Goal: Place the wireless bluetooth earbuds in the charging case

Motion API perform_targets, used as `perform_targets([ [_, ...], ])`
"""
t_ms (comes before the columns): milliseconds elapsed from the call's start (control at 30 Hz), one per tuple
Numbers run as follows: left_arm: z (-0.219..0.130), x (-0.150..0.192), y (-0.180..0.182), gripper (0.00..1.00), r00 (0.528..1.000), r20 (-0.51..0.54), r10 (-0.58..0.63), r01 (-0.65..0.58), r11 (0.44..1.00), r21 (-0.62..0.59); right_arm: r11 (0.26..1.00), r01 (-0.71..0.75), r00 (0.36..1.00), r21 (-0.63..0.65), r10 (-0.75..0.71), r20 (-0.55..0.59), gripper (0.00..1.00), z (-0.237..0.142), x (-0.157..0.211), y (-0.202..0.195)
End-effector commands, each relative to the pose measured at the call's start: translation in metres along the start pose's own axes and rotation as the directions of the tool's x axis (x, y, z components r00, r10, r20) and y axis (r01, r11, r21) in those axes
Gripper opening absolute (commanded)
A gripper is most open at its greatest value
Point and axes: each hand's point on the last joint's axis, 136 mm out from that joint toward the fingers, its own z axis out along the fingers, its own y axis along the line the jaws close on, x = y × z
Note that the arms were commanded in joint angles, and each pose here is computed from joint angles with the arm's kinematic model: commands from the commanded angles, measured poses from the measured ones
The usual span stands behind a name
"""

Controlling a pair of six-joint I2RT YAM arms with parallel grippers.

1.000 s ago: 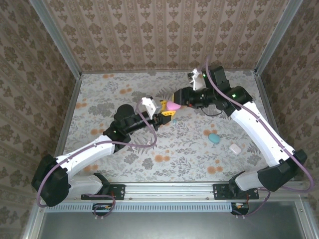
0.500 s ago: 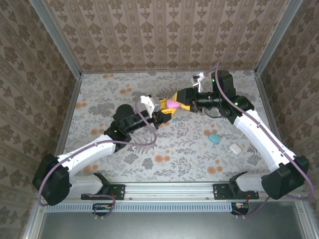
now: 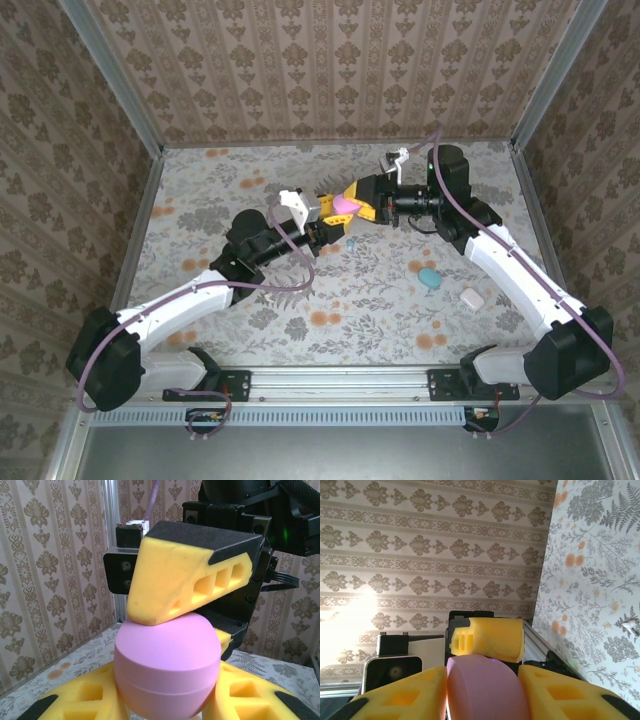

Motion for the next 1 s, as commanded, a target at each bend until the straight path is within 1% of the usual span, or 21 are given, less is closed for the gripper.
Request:
perform_targets([
  [0, 0.002, -0.016, 0.004, 0.34, 0.999, 0.041, 0.008, -0.008, 1.0, -0.017, 0.999, 0.015, 1.0, -0.048, -0.016, -0.014, 0.36, -0.004, 0.003, 0.013],
  [167, 0.003, -0.012, 0.007, 0.35, 1.0, 0.026, 0.007, -0.006, 1.0, -0.031, 0.999, 0.017, 1.0, -0.044, -0.017, 0.0, 0.3, -0.007, 0.005, 0.012],
  [200, 0.003, -0.011, 0.008, 0.37, 1.0, 0.021, 0.006, -0.006, 0.999, -0.035, 0.999, 0.018, 1.0, -0.04, -0.018, 0.009, 0.28, -0.008, 0.004, 0.012],
  [233, 0.004, -0.01, 0.008, 0.39, 1.0, 0.016, 0.008, -0.008, 0.999, -0.037, 0.999, 0.017, 1.0, -0.035, -0.016, 0.018, 0.28, -0.008, 0.003, 0.01],
  [300, 0.004, -0.009, 0.009, 0.39, 1.0, 0.009, 0.009, -0.009, 0.999, -0.038, 1.0, 0.01, 1.0, -0.025, -0.009, 0.028, 0.27, -0.009, 0.003, 0.006],
  [433, 0.004, -0.008, 0.01, 0.46, 1.0, 0.001, 0.011, -0.011, 0.999, -0.045, 1.0, -0.006, 0.998, -0.004, 0.006, 0.069, 0.26, -0.012, -0.003, -0.002],
  [600, 0.003, 0.001, 0.01, 0.62, 0.999, -0.041, 0.016, -0.018, 0.999, -0.044, 1.0, -0.018, 0.989, 0.013, 0.016, 0.147, 0.25, -0.02, -0.016, -0.011],
  [700, 0.002, 0.011, 0.011, 0.7, 0.997, -0.072, 0.019, -0.023, 0.999, -0.049, 0.999, -0.03, 0.979, 0.033, 0.023, 0.205, 0.26, -0.027, -0.028, -0.023],
  [800, -0.001, 0.018, 0.013, 0.71, 0.995, -0.094, 0.017, -0.023, 0.997, -0.069, 0.991, -0.067, 0.953, 0.119, 0.028, 0.301, 0.26, -0.042, -0.045, -0.054],
  [867, -0.005, 0.022, 0.016, 0.72, 0.995, -0.102, 0.018, -0.028, 0.995, -0.093, 0.978, -0.073, 0.933, 0.194, -0.001, 0.359, 0.26, -0.052, -0.057, -0.076],
  [967, -0.01, 0.024, 0.022, 0.72, 0.993, -0.117, 0.023, -0.039, 0.99, -0.137, 0.928, -0.104, 0.91, 0.357, -0.057, 0.411, 0.26, -0.066, -0.069, -0.123],
])
